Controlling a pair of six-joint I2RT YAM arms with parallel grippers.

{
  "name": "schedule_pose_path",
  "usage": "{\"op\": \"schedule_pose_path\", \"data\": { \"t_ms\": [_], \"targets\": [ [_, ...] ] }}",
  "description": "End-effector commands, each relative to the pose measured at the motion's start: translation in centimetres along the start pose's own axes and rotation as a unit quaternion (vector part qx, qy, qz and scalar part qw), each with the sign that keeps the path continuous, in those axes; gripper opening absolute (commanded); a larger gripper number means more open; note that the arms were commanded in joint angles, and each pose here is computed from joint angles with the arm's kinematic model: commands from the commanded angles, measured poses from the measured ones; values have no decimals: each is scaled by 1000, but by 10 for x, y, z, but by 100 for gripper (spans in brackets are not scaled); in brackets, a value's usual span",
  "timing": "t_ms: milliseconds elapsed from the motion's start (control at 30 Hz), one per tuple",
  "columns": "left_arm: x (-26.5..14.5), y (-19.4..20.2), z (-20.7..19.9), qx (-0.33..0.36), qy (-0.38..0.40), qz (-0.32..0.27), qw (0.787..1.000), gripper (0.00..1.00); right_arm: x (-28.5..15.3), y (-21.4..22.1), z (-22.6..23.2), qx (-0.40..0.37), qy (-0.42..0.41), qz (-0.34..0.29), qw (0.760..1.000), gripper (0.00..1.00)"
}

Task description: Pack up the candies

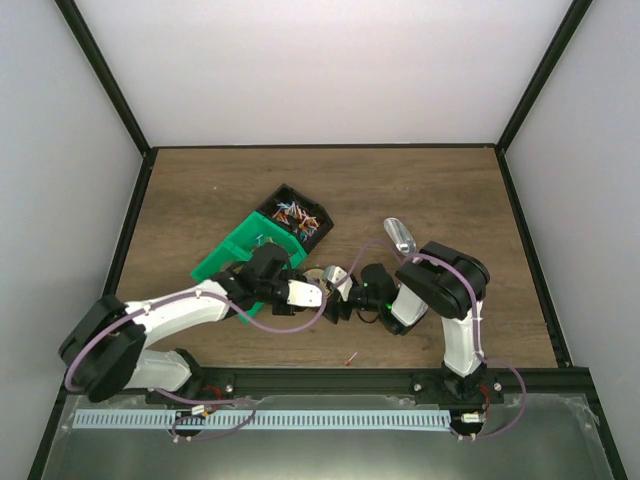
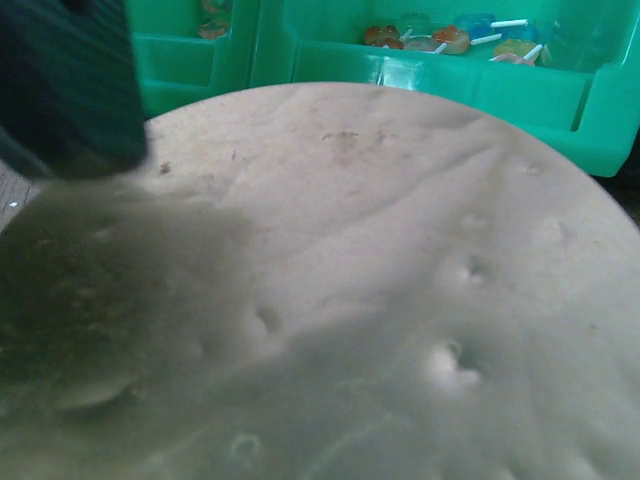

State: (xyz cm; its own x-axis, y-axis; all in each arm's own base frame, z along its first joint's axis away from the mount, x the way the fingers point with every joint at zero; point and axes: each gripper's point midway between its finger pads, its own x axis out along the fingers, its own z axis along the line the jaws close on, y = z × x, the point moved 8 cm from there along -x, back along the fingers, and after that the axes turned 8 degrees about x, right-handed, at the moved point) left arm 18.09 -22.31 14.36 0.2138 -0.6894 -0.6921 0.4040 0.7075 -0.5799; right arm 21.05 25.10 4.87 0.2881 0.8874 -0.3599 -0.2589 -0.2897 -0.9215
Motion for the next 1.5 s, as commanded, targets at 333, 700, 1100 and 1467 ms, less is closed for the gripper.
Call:
{"op": "schedule_pose_path", "data": {
  "t_ms": [333,700,1100,1467],
  "targets": [
    [9,38,-4,13,-10,83,996,29,-3,28,8,42,-18,66,997,59],
    [-17,45,3,3,-16,70,997,31,-3,27,8,42,-19,65,997,59],
    [-6,-8,10,-3,-11,-29,1000,40,-1,29,8,48,-19,67,996,59],
    [15,17,-2,-8,19,34,999,31,-2,28,8,47,-17,68,996,59]
  ]
}}
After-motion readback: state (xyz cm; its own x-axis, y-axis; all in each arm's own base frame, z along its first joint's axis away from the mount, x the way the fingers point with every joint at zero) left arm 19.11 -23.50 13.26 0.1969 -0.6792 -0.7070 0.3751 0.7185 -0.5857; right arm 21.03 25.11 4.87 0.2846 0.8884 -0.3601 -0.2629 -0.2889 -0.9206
